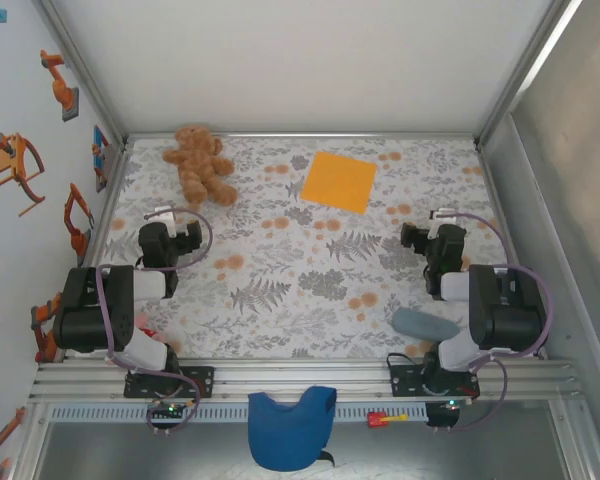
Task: Fold a paper plane with a square sheet of paper (pick it up from the middle)
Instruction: Move the square sheet of paper to the center of the table.
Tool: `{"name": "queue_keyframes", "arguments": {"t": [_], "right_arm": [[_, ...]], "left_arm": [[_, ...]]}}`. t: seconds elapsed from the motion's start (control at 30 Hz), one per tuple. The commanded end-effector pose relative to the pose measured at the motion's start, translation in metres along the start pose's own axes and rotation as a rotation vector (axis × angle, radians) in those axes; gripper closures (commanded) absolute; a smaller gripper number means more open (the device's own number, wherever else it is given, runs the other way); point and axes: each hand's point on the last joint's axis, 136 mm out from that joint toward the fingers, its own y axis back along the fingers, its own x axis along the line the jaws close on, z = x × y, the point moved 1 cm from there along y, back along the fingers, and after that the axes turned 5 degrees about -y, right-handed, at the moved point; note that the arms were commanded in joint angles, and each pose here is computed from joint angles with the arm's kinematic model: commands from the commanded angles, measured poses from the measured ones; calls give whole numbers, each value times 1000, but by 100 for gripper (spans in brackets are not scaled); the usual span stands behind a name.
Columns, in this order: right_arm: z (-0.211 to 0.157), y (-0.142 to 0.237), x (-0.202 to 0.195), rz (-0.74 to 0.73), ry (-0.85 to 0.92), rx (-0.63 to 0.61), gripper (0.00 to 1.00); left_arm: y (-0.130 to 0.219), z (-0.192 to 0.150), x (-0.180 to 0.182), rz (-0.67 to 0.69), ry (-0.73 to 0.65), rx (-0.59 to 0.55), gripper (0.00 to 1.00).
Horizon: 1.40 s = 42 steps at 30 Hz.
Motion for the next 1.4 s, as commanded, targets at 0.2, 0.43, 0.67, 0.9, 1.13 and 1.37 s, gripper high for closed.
{"name": "queue_keyframes", "arguments": {"t": [0.2, 0.43, 0.67, 0.9, 1.13, 1.37], "right_arm": [[18, -5, -2, -9, 8, -54, 1], [18, -5, -2, -8, 8, -54, 1], [18, -5, -2, -9, 8, -54, 1], [18, -5, -2, -9, 8, -54, 1], [20, -3, -3, -13, 7, -64, 1], [54, 28, -6, -66, -19, -94, 5]], "left_arm": [[-3, 13, 3, 14, -13, -36, 4], [-3, 13, 3, 14, -14, -35, 4], [-3, 12, 3, 14, -13, -34, 4], [-3, 13, 2, 12, -14, -35, 4], [-2, 14, 4, 21, -12, -44, 4], [17, 40, 18, 104, 12, -21, 4]]}}
